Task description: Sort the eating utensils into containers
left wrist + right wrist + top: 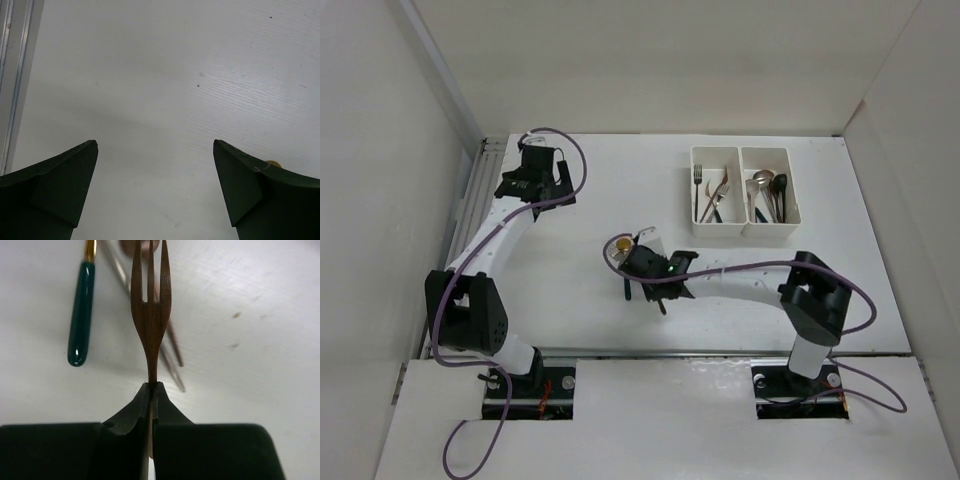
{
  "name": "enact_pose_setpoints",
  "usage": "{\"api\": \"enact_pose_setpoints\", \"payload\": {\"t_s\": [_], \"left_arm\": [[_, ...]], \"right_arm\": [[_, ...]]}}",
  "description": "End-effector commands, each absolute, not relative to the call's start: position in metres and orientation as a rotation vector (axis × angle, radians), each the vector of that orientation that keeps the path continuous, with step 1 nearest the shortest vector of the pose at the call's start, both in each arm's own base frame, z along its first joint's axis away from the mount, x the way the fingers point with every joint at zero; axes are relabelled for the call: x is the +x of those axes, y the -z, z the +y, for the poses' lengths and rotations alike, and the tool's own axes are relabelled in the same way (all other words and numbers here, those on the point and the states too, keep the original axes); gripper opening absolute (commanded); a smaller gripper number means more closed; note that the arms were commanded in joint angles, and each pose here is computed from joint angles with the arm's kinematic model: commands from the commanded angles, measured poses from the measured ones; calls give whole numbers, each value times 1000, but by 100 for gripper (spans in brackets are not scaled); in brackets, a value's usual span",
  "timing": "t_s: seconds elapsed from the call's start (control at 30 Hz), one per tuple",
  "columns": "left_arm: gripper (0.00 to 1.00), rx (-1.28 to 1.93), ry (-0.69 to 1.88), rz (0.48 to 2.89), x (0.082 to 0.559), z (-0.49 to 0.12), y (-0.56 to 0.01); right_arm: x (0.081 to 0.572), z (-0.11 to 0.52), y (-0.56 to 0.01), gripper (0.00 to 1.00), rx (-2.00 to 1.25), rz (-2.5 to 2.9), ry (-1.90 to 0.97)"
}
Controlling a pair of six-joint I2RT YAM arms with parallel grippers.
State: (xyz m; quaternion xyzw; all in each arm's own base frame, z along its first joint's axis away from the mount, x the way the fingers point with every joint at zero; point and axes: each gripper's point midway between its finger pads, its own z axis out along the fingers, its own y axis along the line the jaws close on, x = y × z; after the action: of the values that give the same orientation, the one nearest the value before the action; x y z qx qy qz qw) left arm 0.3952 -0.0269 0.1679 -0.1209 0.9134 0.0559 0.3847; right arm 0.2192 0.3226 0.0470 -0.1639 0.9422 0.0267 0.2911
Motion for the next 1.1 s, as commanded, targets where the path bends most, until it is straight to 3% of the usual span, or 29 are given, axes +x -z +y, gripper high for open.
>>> {"api": "enact_pose_setpoints", "payload": {"t_s": [0.0, 0.23, 0.47, 0.5, 0.6, 0.63, 0.8, 1.03, 1.07], "left_arm": [[100, -250, -50, 2310, 394, -38, -179], [91, -120, 270, 2408, 377, -89, -160], [89, 176, 390, 2592, 335, -171, -122], [89, 204, 392, 2609, 331, -178, -116], [89, 258, 429, 2680, 316, -195, -107], [89, 255, 471, 2738, 301, -200, -96], [83, 230, 503, 2856, 274, -201, -67], [82, 482, 516, 2891, 255, -245, -59], [77, 465, 518, 2896, 255, -246, -59]], "right_arm": [[273, 315, -151, 0, -308, 2297, -114], [400, 225, -209, 0, -124, 2150, 77], [499, 156, -164, 0, -14, 2208, 277], [505, 149, -158, 4, -2, 2223, 295], [522, 130, -143, 34, 46, 2267, 318], [525, 126, -142, 49, 67, 2267, 318], [524, 122, -149, 65, 73, 2269, 296], [496, 134, -169, 67, 39, 2235, 266], [493, 135, -179, 67, 56, 2215, 236]]}}
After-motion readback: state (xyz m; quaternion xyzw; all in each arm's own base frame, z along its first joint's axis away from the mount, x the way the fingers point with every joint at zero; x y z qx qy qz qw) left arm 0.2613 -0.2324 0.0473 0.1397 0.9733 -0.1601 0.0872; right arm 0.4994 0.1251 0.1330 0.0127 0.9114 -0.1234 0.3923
